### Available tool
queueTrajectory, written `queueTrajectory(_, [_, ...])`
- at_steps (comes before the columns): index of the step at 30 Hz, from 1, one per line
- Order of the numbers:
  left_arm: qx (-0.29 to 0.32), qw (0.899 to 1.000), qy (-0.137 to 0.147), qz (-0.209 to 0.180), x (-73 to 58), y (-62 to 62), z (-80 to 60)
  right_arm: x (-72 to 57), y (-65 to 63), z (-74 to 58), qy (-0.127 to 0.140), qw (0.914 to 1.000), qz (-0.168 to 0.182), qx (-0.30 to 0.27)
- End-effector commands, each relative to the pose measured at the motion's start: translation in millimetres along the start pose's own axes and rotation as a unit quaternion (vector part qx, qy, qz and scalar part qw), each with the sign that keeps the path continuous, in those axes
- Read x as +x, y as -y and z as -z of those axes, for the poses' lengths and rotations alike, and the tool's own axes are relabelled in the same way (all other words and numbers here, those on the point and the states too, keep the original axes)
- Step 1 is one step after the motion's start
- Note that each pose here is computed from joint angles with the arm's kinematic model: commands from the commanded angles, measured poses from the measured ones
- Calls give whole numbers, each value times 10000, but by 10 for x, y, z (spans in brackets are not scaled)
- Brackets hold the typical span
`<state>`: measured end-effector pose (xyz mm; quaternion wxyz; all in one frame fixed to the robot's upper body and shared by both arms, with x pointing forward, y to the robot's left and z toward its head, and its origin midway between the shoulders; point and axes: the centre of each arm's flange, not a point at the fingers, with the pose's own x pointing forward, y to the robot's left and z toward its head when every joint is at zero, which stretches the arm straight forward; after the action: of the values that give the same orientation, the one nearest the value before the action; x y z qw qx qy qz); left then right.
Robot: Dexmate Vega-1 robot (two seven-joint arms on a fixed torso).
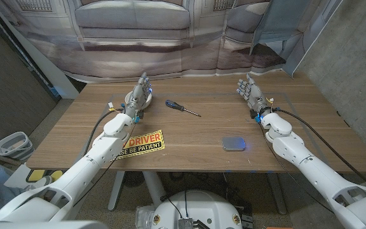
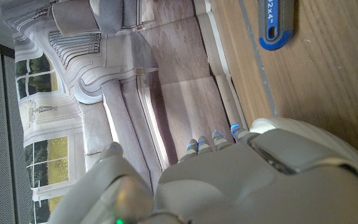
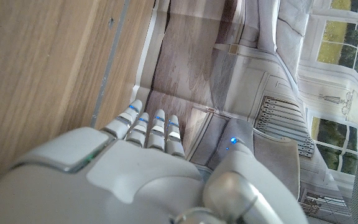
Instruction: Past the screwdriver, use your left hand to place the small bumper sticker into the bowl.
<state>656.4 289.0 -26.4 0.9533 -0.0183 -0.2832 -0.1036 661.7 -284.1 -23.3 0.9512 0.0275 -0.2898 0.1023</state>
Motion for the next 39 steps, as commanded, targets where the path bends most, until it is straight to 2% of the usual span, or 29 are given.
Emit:
queueTrajectory(1, [8, 10000, 76, -22, 156, 4, -159, 148, -37, 32, -21, 9999, -66, 121])
queueTrajectory(4, [118, 9999, 65, 22, 161, 9, -195, 153, -45, 52, -14, 9999, -68, 131])
queueTrajectory(8, [87, 9998, 184, 25, 121, 1, -236, 155, -83, 58, -21, 9999, -95, 84])
queueTrajectory(16, [241, 9996, 129, -10, 17, -63, -304, 177, -160, 55, -23, 9998, -172, 4])
queueTrajectory(28, [260, 9995, 165, -16, -42, -109, -305, 165, -172, 78, -41, 9999, -125, 34])
queueTrajectory(39, [400, 9989, 261, 34, -185, -103, -330, 104, -189, 85, -22, 10000, -79, 16])
